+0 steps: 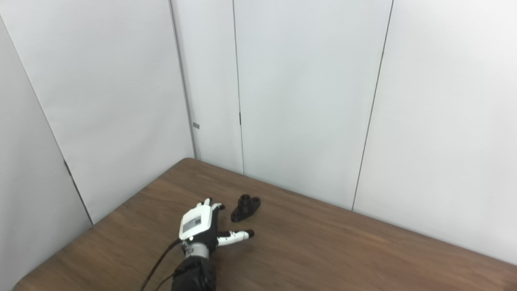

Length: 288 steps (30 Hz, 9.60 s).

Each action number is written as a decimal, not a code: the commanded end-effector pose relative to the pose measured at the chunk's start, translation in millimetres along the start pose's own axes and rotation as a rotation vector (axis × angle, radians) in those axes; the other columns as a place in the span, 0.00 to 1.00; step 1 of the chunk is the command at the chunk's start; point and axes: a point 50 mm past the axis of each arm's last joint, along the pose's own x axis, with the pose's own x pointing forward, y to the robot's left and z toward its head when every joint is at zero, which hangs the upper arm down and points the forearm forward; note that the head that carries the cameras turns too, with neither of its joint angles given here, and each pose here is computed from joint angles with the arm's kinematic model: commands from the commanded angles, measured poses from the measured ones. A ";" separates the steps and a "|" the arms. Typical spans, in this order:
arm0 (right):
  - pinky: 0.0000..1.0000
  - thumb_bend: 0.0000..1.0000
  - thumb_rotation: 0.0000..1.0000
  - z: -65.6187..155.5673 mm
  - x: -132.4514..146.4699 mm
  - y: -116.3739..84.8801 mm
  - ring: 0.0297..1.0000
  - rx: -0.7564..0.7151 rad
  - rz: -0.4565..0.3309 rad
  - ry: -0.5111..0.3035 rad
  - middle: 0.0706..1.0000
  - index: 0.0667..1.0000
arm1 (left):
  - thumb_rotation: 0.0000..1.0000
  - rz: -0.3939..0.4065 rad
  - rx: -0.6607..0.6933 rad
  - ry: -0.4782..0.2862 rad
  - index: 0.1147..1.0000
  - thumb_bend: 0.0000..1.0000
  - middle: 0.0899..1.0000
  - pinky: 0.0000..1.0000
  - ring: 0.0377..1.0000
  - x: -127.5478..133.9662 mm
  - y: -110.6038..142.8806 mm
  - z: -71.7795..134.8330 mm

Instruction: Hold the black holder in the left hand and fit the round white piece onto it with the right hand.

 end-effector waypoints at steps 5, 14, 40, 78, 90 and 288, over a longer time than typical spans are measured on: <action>1.00 0.72 1.00 -4.4 -8.5 -7.6 0.96 -0.035 -0.004 0.052 0.98 1.00 | 0.62 0.082 -0.046 0.016 0.82 1.00 1.00 1.00 1.00 15.7 -3.4 23.3; 0.99 0.77 1.00 -2.6 -11.9 -8.7 0.97 -0.023 -0.016 0.054 0.99 1.00 | 0.54 0.091 -0.089 0.057 0.82 1.00 1.00 1.00 1.00 19.3 -30.4 27.5; 1.00 0.68 1.00 -0.6 -22.4 -10.6 0.96 -0.014 -0.039 0.044 0.97 1.00 | 0.26 0.116 -0.058 0.075 0.51 0.88 0.96 1.00 0.99 31.6 -47.2 14.5; 0.89 0.73 1.00 2.9 -17.2 3.4 0.93 -0.013 -0.060 -0.001 0.95 1.00 | 0.05 -0.087 0.014 -0.369 0.42 0.52 0.91 0.82 0.90 27.4 -0.3 41.2; 0.80 0.74 1.00 5.1 -14.6 11.2 0.88 -0.014 -0.071 -0.030 0.91 0.98 | 0.05 -0.195 0.038 -0.675 0.42 0.52 0.91 0.96 0.92 9.4 17.4 72.3; 0.83 0.51 0.13 123.5 225.9 -82.1 0.92 -1.025 -0.050 -0.085 0.85 0.45 | 0.05 -0.587 -0.100 -1.140 0.41 0.51 0.95 1.00 1.00 -32.0 -37.1 43.4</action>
